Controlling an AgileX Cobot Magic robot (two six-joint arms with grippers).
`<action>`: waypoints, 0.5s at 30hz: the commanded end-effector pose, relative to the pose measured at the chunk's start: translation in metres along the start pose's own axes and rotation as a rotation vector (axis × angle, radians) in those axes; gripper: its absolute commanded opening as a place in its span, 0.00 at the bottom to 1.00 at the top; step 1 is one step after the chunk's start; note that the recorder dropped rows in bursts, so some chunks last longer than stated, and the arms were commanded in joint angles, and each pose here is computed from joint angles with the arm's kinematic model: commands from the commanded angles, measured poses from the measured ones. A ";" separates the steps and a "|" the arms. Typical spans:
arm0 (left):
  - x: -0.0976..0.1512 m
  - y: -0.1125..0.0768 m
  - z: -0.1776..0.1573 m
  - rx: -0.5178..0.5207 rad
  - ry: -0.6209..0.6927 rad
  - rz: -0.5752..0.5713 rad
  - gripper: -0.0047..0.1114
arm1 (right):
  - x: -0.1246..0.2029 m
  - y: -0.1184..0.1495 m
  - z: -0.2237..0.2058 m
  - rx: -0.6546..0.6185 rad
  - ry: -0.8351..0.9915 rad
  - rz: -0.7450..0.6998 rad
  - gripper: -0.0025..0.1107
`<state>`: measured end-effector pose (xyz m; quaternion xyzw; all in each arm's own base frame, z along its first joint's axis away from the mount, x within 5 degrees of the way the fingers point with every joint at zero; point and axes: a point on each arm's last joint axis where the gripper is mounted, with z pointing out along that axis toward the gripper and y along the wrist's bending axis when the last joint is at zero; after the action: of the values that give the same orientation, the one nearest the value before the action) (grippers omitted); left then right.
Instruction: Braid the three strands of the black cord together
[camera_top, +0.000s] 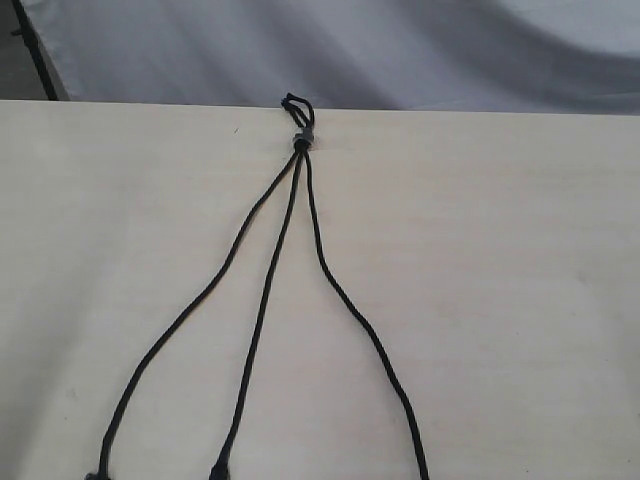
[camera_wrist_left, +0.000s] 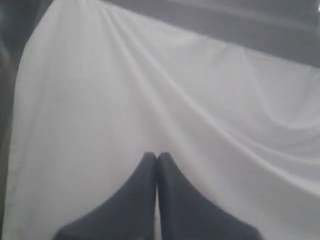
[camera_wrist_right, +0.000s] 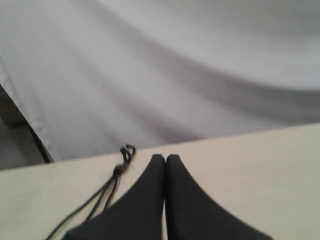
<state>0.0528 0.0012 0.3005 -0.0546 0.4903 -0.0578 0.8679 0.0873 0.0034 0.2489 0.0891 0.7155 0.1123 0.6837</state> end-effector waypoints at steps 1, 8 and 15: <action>0.028 0.007 0.022 -0.059 0.287 0.001 0.04 | 0.012 -0.001 0.041 0.066 0.329 -0.023 0.02; 0.087 0.019 0.037 -0.114 0.712 0.063 0.04 | 0.063 0.032 0.111 -0.011 0.832 -0.085 0.02; 0.136 0.030 0.038 -0.172 1.005 0.034 0.04 | 0.118 0.131 0.141 -0.284 1.075 -0.261 0.15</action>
<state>0.1509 0.0114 0.2081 -0.0803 0.8360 -0.0181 0.5426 0.2143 0.1427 0.1722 -0.1299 0.9451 0.1480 0.2609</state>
